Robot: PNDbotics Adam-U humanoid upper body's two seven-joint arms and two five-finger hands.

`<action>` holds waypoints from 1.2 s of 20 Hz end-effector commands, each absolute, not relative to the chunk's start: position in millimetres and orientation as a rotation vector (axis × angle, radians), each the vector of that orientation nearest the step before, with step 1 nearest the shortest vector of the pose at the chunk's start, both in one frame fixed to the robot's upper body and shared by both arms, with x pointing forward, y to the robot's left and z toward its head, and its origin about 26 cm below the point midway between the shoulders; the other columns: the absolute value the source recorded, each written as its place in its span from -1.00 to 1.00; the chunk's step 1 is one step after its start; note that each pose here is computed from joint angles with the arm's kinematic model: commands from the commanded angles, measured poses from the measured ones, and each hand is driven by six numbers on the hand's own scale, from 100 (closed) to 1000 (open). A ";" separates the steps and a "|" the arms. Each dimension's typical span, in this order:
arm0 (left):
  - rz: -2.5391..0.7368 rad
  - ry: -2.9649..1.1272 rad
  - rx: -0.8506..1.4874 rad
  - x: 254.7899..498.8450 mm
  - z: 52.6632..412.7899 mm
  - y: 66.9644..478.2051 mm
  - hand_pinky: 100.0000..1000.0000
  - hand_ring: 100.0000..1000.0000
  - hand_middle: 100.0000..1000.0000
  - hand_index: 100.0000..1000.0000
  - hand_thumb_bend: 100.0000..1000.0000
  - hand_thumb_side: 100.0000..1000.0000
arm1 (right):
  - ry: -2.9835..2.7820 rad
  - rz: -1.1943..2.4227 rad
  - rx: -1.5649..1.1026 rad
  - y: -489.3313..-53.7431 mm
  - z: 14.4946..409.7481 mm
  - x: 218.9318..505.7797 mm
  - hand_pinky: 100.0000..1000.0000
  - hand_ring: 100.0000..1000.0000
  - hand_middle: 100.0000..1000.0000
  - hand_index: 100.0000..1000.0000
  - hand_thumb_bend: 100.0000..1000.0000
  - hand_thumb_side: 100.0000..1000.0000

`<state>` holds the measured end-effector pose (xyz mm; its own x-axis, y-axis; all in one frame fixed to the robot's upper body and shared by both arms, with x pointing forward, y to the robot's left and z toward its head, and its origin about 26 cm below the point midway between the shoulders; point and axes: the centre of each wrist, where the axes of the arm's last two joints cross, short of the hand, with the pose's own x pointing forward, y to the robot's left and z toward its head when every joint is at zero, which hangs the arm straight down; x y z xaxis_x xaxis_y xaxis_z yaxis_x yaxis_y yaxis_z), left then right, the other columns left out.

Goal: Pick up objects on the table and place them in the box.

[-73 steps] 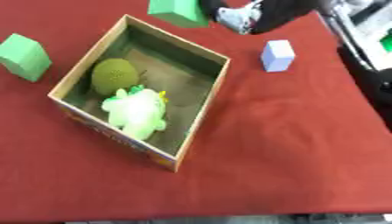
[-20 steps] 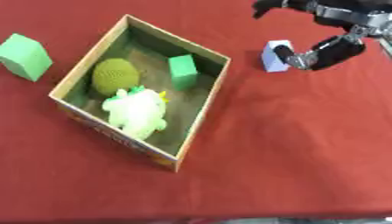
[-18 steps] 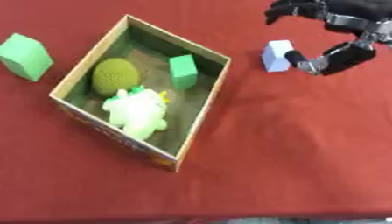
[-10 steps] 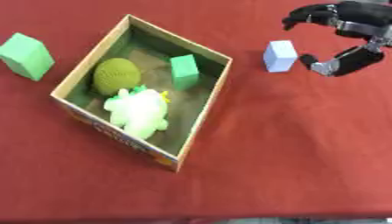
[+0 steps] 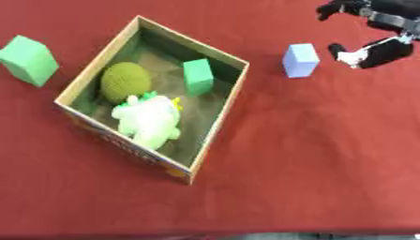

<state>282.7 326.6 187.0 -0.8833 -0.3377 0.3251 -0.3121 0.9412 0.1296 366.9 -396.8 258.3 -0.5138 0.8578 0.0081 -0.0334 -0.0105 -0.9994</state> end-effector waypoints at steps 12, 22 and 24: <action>-0.126 -2.782 0.475 281.5 197.5 325.8 0.71 0.87 0.58 0.75 -1.00 0.36 | -1.492 1.624 -0.941 -406.2 266.6 370.6 1.00 1.00 0.72 1.00 -1.00 -0.13; -0.130 -2.782 0.472 282.2 198.9 325.0 0.72 0.87 0.57 0.75 -1.00 0.36 | -1.443 1.779 -0.889 -395.8 266.2 369.2 1.00 1.00 0.80 1.00 -0.89 -0.14; -0.130 -2.782 0.471 282.2 199.0 325.0 0.72 0.87 0.57 0.75 -1.00 0.36 | -1.422 1.821 -0.890 -396.2 266.2 370.5 1.00 1.00 0.82 1.00 -0.90 -0.50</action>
